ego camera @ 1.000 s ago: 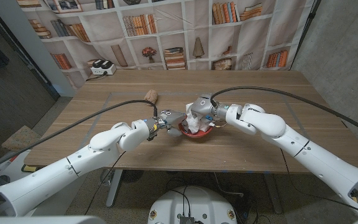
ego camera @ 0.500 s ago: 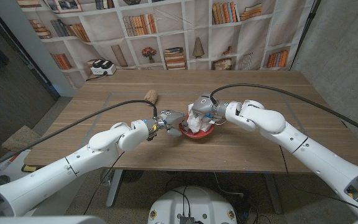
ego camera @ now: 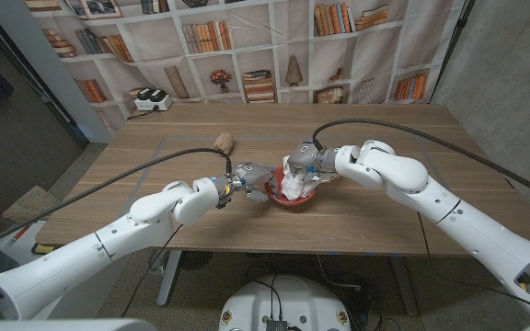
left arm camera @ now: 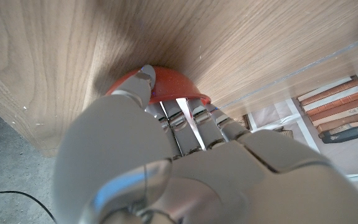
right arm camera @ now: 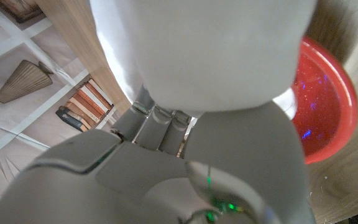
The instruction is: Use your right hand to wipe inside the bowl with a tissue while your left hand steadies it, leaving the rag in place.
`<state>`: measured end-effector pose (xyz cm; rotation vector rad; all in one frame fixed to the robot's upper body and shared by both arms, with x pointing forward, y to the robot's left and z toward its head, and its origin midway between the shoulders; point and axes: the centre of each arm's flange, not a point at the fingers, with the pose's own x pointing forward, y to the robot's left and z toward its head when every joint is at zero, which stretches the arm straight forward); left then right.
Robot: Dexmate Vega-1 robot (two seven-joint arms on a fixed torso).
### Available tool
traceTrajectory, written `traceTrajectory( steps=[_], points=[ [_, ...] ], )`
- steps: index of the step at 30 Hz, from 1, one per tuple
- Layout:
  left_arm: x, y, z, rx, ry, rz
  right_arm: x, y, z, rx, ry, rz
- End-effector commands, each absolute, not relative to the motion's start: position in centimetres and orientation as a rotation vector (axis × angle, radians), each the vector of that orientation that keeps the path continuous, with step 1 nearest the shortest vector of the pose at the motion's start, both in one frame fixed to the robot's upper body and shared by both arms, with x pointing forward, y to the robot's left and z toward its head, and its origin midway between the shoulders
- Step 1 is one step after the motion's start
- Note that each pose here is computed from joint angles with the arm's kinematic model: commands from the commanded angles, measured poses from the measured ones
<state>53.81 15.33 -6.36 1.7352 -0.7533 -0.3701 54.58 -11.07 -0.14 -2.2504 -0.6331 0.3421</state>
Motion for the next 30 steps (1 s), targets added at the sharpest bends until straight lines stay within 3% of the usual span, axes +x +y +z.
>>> traceTrajectory(
  steps=[1, 30],
  points=[
    [54.1, 15.44, -6.03, 1.742, -0.772, -0.38, 54.07, -11.19, -0.06, -2.222, -0.567, 0.383],
    [53.89, 15.82, -5.42, 1.738, -0.798, -0.354, 53.92, -10.41, 0.29, -2.261, -0.598, 0.342]
  ],
)
